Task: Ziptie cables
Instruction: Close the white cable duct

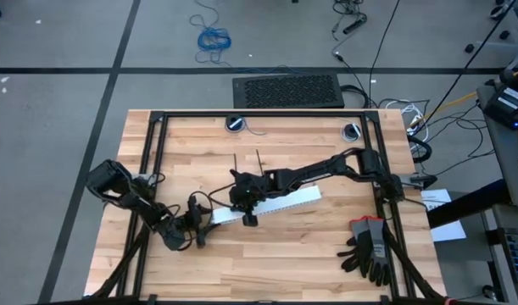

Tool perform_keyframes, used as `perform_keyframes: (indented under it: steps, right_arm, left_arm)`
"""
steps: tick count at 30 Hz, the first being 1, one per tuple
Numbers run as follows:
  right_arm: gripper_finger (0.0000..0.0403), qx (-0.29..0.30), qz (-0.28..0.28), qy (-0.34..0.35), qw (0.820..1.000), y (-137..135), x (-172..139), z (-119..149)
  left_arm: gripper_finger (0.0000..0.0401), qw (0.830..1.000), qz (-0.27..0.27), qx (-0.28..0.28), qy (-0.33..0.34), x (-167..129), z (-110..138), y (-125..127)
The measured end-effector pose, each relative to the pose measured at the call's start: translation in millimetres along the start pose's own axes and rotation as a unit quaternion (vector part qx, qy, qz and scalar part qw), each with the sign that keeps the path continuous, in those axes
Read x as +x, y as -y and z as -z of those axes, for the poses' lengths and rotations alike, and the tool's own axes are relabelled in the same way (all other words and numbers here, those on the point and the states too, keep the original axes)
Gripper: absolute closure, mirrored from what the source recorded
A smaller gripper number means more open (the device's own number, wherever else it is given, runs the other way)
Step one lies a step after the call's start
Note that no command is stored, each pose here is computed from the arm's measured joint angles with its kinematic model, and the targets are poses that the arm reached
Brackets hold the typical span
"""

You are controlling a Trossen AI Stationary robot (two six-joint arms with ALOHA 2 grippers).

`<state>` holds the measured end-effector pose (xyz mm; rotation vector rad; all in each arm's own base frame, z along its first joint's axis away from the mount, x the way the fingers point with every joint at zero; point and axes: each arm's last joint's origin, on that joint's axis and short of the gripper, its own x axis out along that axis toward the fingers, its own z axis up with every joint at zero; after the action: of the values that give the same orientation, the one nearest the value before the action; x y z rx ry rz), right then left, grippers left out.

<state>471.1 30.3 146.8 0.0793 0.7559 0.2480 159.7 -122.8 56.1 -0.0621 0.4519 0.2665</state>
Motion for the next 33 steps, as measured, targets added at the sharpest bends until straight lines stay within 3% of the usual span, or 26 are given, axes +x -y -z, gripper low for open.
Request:
perform_keyframes:
  steps: [33]
  right_arm:
    - [0.0403,-0.003,-0.01,0.02,1.0,-1.1,2.9,-1.8]
  left_arm:
    - [0.017,1.0,-0.008,0.014,-0.003,9.6,-6.2,-4.0]
